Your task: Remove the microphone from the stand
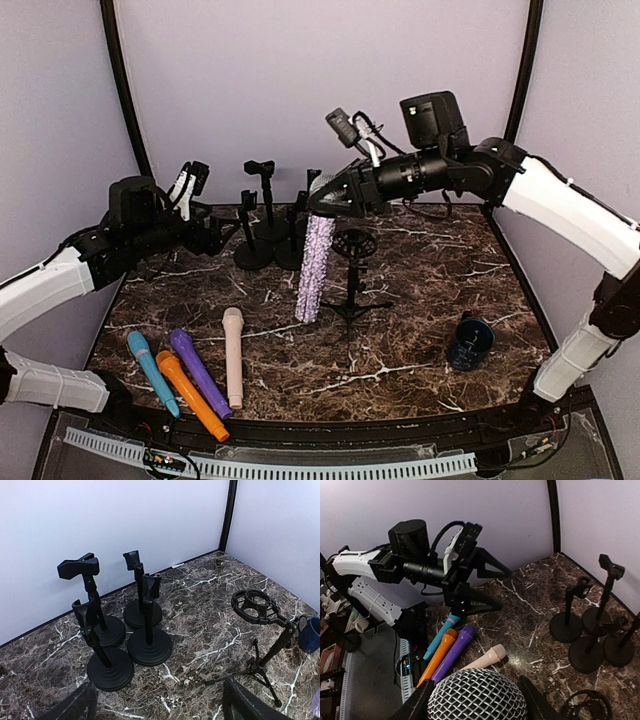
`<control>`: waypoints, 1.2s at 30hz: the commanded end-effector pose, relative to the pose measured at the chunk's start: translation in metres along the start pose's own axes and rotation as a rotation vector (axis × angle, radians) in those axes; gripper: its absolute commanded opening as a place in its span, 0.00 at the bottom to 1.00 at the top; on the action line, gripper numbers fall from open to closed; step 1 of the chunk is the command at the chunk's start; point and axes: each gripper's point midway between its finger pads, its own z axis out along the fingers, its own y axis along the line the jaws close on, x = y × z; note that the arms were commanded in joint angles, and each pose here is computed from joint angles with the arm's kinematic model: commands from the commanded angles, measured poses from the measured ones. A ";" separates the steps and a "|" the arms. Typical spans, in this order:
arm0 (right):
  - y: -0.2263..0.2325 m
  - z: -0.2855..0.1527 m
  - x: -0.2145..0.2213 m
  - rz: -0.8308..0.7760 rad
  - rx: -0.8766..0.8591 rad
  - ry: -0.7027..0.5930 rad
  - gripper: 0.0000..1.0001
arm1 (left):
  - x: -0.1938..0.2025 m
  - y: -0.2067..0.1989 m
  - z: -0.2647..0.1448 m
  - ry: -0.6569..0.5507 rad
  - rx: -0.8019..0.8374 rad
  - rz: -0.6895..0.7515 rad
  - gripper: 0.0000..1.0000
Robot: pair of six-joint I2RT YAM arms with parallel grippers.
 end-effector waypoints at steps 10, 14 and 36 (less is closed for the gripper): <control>0.050 0.124 0.094 0.293 -0.321 0.298 0.18 | 0.003 0.016 0.007 0.052 0.048 0.000 0.87; 0.047 0.153 0.118 0.372 -0.327 0.366 0.18 | 0.011 0.019 0.004 0.053 0.026 0.000 0.87; -0.066 0.250 0.203 0.557 0.189 0.381 0.36 | 0.016 0.030 -0.003 0.046 -0.048 0.003 0.86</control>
